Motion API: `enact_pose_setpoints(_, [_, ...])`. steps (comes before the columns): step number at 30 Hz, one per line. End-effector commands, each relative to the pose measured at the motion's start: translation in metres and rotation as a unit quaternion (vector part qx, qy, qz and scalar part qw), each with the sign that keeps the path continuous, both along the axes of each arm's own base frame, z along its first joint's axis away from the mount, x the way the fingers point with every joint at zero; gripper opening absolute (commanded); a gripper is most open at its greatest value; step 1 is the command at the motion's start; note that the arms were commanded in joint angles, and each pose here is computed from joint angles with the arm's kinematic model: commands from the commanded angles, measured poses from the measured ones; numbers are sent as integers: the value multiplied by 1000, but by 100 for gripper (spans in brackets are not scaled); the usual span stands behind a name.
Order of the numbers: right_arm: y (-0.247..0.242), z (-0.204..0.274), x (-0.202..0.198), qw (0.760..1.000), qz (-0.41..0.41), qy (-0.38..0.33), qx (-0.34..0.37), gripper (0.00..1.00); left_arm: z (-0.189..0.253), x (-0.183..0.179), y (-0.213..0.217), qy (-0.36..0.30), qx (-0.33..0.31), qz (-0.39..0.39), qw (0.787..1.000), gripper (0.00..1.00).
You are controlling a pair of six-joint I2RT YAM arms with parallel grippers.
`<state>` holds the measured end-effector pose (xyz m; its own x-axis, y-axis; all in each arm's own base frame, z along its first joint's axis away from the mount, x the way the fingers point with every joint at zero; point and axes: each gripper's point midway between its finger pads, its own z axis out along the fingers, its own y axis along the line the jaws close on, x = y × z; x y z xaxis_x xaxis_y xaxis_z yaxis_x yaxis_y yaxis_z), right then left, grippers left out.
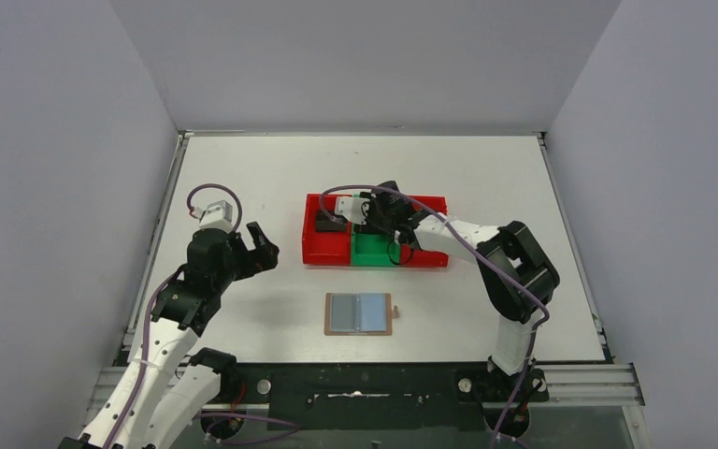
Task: Take the credit cards out of the card holder
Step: Place the credit card in the storage box, then remove the credit card from the card holder.
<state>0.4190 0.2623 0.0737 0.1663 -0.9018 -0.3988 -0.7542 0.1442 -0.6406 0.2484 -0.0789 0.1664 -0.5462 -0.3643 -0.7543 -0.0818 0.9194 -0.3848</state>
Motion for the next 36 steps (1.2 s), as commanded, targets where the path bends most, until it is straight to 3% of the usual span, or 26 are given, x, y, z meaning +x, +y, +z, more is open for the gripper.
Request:
enact_pose_setpoints(1, [6,54,10,996,-20,-44,78,47,15,9,-2,-31,-4,-7,999,91])
enact_pose_setpoints(10, [4,72,5,992,-39,-48,112,49,14,9,-4,-28,-5,-12,1000,91])
enact_pose_setpoints(13, [5,90,2,981,-72,-49,173,50,14,9,-4,-28,-4,-11,1000,91])
enact_pose_setpoints(17, [16,107,-15,945,-124,11,301,47,14,9,-4,-29,-5,-12,999,91])
enact_pose_setpoints(20, [20,101,-16,898,-228,98,364,32,14,9,-4,-28,-5,-13,1000,91])
enact_pose_setpoints(24, [31,66,-33,860,-303,218,347,11,14,9,-4,-28,-5,-11,1000,91])
enact_pose_setpoints(32, [22,10,-52,810,-421,243,329,9,14,9,-3,-29,-4,-10,1000,91])
enact_pose_setpoints(36, [29,-6,-59,806,-429,255,317,9,14,9,-3,-28,-4,-10,1000,91])
